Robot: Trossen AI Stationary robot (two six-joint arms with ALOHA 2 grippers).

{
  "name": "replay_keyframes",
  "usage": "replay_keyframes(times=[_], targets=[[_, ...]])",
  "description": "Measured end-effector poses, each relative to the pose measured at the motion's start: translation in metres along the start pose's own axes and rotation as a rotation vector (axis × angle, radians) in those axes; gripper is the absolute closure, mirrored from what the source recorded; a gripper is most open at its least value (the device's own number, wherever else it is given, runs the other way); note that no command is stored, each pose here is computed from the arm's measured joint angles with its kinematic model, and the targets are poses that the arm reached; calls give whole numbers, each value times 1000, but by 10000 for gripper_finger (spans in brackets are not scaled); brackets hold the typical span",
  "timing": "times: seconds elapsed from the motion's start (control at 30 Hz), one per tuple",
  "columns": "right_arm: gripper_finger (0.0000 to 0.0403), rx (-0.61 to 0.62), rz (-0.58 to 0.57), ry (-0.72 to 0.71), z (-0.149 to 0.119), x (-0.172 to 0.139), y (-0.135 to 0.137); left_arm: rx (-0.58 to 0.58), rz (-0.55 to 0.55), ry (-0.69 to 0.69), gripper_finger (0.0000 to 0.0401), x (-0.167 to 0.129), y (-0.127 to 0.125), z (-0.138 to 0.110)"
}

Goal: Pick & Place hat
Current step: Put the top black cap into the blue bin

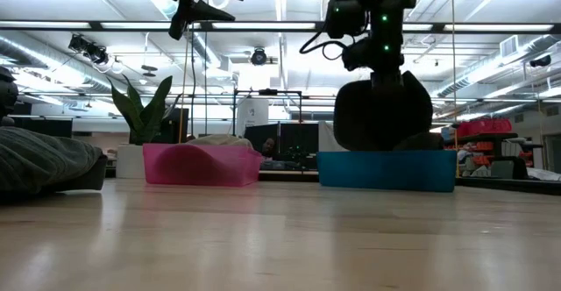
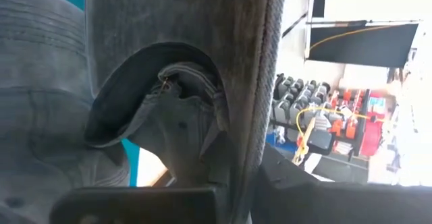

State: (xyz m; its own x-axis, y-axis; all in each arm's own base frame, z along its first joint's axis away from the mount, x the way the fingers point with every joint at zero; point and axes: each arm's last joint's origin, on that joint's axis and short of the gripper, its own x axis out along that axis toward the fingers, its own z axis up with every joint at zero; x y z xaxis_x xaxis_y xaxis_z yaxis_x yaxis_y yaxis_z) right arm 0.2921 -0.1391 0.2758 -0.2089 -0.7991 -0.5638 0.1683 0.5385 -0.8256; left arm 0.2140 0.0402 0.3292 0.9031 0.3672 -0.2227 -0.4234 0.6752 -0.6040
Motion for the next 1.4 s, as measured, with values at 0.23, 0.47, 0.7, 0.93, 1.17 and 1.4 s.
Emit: replay_keyframes(times=[0.23, 0.47, 0.7, 0.93, 1.17, 1.4], targets=[[385, 30, 1, 41, -4, 12, -8, 9, -10, 21, 220, -1, -3, -4], [387, 34, 10, 53, -5, 15, -10, 14, 14, 23, 220, -1, -1, -5], [387, 51, -19, 79, -7, 22, -16, 24, 17, 24, 220, -1, -1, -5], [383, 96, -80, 48, -1, 23, -20, 25, 18, 23, 220, -1, -1, -5], [385, 102, -50, 50, -2, 23, -19, 23, 18, 23, 220, -1, -1, -5], [385, 49, -53, 67, -9, 15, -18, 22, 18, 23, 220, -1, -1, -5]])
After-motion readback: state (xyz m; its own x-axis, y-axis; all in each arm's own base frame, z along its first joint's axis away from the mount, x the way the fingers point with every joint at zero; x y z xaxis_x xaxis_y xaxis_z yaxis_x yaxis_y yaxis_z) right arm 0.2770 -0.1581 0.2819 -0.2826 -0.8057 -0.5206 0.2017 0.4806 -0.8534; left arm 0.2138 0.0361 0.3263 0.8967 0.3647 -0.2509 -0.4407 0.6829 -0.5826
